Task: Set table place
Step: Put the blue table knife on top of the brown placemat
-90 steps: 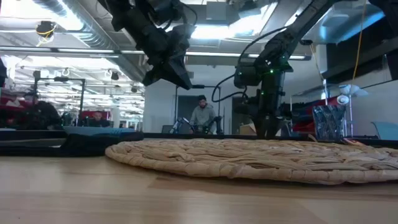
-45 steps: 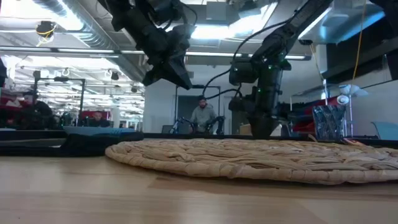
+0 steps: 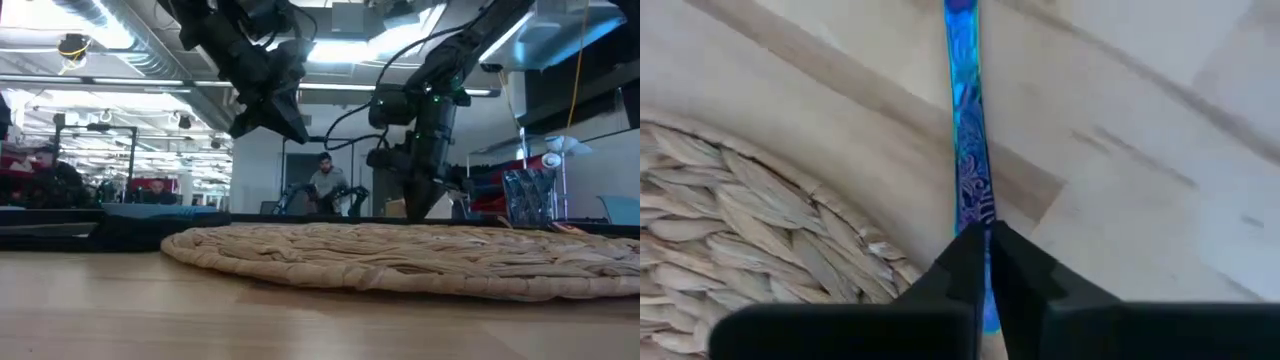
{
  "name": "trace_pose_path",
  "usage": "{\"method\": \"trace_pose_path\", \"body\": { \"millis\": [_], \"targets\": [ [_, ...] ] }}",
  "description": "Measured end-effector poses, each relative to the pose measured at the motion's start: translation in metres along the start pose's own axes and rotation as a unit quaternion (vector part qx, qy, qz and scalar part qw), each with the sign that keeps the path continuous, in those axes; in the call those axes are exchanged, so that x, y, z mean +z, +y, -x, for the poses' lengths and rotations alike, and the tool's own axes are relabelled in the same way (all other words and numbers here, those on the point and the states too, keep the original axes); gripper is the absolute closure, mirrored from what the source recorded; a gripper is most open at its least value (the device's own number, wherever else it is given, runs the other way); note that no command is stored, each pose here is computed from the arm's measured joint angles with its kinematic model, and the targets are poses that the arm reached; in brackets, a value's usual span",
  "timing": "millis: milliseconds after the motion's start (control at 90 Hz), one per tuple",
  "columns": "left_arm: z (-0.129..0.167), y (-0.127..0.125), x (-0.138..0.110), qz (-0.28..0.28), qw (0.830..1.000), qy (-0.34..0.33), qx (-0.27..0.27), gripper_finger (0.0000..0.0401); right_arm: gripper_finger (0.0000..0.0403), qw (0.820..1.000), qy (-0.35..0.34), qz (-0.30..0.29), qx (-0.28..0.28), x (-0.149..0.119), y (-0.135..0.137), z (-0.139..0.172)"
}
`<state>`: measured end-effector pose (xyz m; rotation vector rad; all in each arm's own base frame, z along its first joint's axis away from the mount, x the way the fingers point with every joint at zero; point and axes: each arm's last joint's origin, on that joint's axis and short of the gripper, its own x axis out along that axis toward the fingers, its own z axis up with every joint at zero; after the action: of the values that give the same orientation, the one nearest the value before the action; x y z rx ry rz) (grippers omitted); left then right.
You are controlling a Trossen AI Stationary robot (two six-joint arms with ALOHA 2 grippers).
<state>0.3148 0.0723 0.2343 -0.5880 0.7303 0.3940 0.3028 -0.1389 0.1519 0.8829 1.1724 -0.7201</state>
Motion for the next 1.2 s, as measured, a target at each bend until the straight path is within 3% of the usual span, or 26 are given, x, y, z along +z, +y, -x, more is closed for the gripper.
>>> {"method": "trace_pose_path", "body": {
  "millis": [289,822,1200],
  "targets": [
    [0.0,-0.0001,0.0,0.0,1.0,0.0,0.0,0.0401,0.04,1.0,0.005,-0.015,0.003,-0.0007,0.0001,0.002],
    [0.0,-0.0001,0.0,0.0,1.0,0.0,0.0,0.0401,0.0398,1.0,-0.001,0.011,0.006,0.0005,0.0007,0.0035],
    [0.0,-0.0001,0.0,0.001,1.0,0.0,0.0,0.0401,0.03,1.0,-0.007,0.017,-0.001,0.001,0.0003,0.0037]
  ]
}}
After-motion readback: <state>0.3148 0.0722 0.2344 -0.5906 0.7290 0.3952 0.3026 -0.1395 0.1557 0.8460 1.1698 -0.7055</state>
